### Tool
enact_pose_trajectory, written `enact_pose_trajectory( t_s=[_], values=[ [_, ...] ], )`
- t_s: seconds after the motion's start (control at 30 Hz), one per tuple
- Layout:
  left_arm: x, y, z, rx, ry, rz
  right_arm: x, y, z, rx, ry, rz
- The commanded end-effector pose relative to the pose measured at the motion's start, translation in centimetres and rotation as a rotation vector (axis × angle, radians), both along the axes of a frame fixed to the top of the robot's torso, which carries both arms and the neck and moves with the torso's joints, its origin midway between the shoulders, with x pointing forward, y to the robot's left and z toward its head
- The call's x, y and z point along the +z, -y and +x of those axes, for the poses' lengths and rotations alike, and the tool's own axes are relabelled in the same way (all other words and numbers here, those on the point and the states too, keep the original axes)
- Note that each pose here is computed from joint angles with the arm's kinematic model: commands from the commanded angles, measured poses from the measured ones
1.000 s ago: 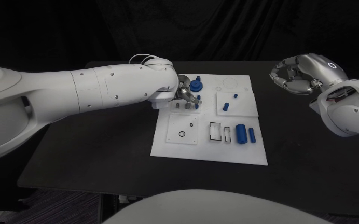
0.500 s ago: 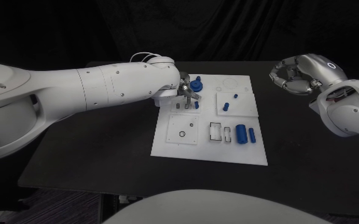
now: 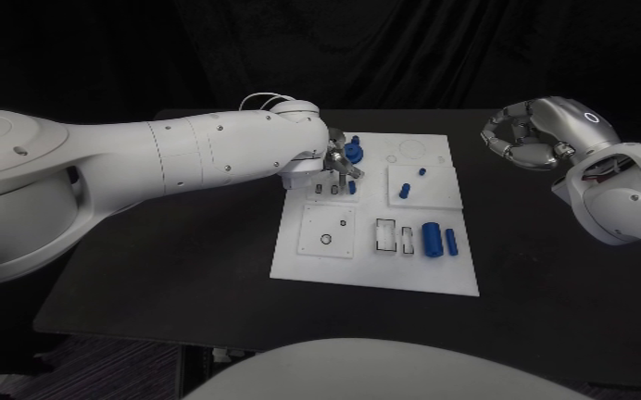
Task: Assemble the parts on the task board
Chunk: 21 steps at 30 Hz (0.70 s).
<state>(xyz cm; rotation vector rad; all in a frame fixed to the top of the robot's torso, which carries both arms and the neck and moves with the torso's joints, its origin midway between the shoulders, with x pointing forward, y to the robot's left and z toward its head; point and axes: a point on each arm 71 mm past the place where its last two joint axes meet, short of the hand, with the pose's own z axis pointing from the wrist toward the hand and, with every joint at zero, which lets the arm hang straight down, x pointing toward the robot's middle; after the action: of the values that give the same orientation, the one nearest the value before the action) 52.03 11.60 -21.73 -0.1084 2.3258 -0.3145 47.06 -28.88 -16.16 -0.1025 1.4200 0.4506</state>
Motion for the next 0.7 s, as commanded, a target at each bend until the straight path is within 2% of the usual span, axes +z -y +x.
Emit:
enact_pose_trajectory(
  t_s=[0.03, 0.7],
  values=[
    [0.0, 0.28, 0.01, -0.021, -0.012, -0.004, -0.07, 0.05, -0.01, -0.01, 0.0, -0.002],
    [-0.32, 0.94, 0.02, -0.045, -0.035, 0.013, 0.04, -0.28, -0.19, 0.015, 0.011, 0.003]
  ],
)
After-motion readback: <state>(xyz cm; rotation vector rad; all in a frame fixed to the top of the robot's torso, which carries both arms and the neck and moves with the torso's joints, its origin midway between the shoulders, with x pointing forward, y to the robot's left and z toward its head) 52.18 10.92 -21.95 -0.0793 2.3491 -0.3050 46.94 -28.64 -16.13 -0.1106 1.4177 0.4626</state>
